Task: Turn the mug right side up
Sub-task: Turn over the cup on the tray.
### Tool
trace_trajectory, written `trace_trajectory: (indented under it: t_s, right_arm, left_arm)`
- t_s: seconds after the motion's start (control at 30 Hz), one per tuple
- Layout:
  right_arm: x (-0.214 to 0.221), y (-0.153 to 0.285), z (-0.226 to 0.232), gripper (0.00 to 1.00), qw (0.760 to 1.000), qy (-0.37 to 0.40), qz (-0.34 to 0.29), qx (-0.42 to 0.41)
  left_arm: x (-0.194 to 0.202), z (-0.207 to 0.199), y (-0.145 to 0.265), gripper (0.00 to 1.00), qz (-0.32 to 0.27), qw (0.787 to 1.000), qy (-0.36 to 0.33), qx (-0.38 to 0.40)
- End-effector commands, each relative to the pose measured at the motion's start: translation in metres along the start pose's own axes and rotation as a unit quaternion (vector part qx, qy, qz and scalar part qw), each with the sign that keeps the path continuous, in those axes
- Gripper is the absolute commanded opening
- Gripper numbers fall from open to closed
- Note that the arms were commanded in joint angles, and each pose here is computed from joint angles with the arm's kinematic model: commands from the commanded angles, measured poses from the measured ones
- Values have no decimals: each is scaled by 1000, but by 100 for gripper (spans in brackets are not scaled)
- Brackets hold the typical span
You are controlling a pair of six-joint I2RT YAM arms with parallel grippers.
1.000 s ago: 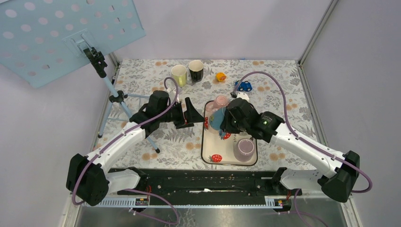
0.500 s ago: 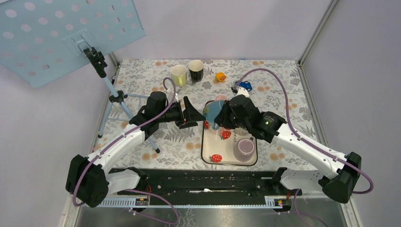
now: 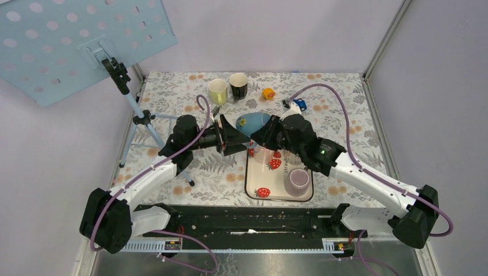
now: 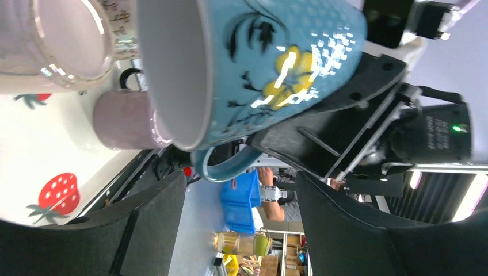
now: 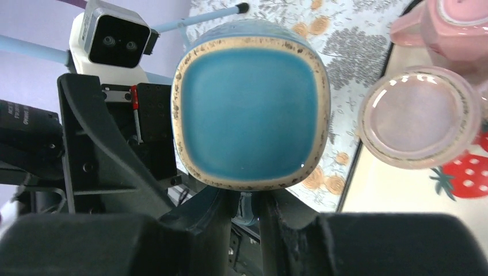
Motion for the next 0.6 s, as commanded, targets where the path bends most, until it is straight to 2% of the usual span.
trace_trajectory:
  t_s: [0.0,0.2,0.4,0.57]
  right_arm:
    - [-45,12,33,0,985,-56,-108,-121]
    - [-55,15,35,0,970,-90,-137,-177]
    - [-53,14,38,0,959,-114,-132,-224]
    - [-51,12,43,0,938,-145,-136,-283]
  left_arm:
    - [8,-33,8,72,15,996,-25,83]
    - [8,-35,9,69,10,995,-21,93]
    - [7,-39,9,66,5,994,-18,111]
    - [7,-47,10,60,5,990,-17,142]
Point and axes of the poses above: each gripper's point midway between its finger pads, its own y axis back along the fingers, its own z axis along the line the jaws close on, x = y × z, the point moved 6 cm from there along y, back along the fingers, and after that the axes turned 14 degrees about y, right-handed, at the moved point
